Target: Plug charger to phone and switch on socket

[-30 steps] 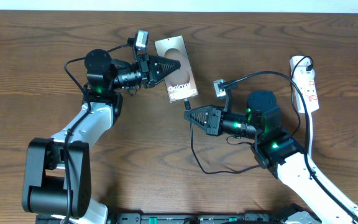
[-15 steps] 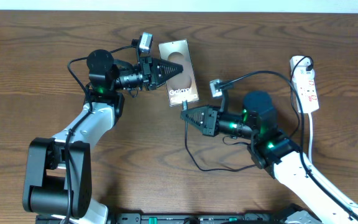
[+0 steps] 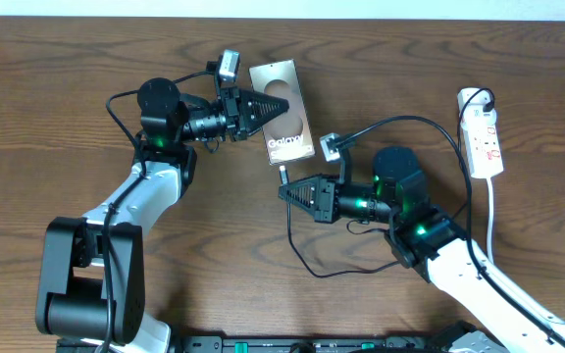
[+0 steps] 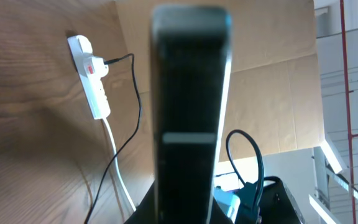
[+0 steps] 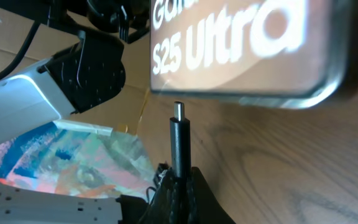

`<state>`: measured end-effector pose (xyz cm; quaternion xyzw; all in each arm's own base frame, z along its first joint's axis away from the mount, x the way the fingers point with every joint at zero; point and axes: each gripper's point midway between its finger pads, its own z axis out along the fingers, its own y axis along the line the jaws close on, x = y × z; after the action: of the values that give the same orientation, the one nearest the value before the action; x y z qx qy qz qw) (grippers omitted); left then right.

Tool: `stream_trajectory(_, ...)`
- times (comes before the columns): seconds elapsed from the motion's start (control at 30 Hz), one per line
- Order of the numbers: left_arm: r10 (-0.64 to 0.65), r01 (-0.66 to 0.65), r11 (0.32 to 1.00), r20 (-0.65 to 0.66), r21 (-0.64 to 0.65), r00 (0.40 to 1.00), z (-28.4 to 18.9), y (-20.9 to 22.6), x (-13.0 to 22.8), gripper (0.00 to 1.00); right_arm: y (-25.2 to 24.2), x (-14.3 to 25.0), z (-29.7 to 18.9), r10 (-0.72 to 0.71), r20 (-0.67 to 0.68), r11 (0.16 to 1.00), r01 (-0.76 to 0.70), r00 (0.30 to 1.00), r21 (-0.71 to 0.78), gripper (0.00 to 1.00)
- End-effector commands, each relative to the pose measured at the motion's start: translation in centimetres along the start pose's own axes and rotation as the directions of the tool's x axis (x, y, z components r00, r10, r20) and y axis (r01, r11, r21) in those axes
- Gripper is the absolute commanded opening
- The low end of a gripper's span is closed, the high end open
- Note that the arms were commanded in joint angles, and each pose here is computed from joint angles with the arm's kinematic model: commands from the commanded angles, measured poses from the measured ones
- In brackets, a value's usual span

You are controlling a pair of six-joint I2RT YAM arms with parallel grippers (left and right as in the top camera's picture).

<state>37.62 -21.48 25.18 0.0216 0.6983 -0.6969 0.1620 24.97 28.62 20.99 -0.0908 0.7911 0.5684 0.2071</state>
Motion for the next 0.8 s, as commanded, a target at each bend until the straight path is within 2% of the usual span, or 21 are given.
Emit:
stream_trajectory(0.0, 0.028, -0.028, 1.000, -0.007, 0.012, 1.000, -0.7, -0.9, -0.4, 0.08, 0.1, -0.2, -0.2, -0.044, -0.010, 0.999, 0.044, 0.999, -0.015, 0.01)
stream_trajectory(0.2, 0.009, -0.009, 1.000, 0.028, 0.002, 1.000, -1.9, -0.6, -1.3, 0.07, 0.3, 0.4, -0.2, -0.061, -0.039, 0.998, 0.059, 0.997, -0.030, 0.01)
stream_trajectory(0.53, 0.007, -0.007, 1.000, 0.029, 0.002, 1.000, -1.9, -0.6, -1.4, 0.07, -0.1, -0.6, -0.5, -0.058, -0.004, 0.998, 0.058, 0.998, -0.017, 0.01)
stream_trajectory(0.77, 0.052, -0.053, 0.999, 0.031, 0.014, 0.998, -1.9, -1.2, -1.4, 0.07, -0.3, -0.9, -0.7, -0.053, 0.004, 0.999, 0.053, 0.999, -0.013, 0.01)
